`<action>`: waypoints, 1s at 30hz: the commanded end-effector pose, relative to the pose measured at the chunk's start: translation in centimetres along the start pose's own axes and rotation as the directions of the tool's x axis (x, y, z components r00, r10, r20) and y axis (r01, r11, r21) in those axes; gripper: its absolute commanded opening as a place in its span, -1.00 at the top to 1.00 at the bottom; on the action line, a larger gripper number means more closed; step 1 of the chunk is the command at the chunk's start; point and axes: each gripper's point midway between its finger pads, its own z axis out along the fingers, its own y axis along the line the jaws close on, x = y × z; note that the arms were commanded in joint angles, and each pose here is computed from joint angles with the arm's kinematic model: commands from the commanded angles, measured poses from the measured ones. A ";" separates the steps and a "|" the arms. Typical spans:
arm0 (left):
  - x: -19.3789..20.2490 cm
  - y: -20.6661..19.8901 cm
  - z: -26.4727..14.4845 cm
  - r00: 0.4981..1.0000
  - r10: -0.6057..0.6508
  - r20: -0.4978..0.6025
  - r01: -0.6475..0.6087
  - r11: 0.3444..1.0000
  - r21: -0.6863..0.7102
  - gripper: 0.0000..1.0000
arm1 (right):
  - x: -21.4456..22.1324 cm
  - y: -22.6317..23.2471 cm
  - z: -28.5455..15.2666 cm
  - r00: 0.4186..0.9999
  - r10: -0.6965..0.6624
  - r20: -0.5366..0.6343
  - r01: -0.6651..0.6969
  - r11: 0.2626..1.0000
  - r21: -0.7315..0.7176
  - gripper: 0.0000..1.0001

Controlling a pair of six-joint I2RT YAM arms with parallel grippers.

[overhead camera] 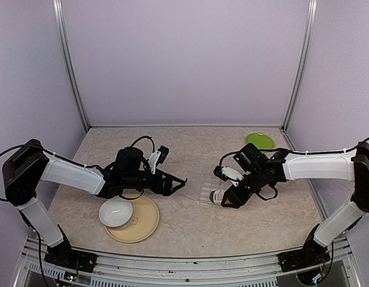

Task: Sort the pills into containers
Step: Pour the pill into the compartment of the pill container.

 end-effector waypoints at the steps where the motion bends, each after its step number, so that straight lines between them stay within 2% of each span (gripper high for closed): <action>1: -0.3 -0.1 0.1 1.000 0.002 0.019 -0.002 1.000 0.014 -0.97 | -1.8 -0.2 -1.6 0.997 -0.007 0.077 0.007 1.000 0.009 0.71; 6: -0.4 0.0 0.1 1.000 0.002 0.019 -0.002 1.000 0.013 -0.98 | -2.3 -0.2 -2.4 0.995 -0.014 0.094 0.012 1.000 0.018 0.71; 19: -0.5 0.0 0.0 1.000 0.003 0.023 -0.003 1.000 0.013 -0.98 | 1.1 -0.4 0.3 1.000 0.018 -0.010 -0.018 1.000 0.001 0.71; 30: -0.5 0.0 0.0 1.000 0.002 0.022 -0.003 1.000 0.012 -0.98 | 0.0 -0.5 -0.4 1.000 0.004 0.011 -0.005 1.000 0.015 0.71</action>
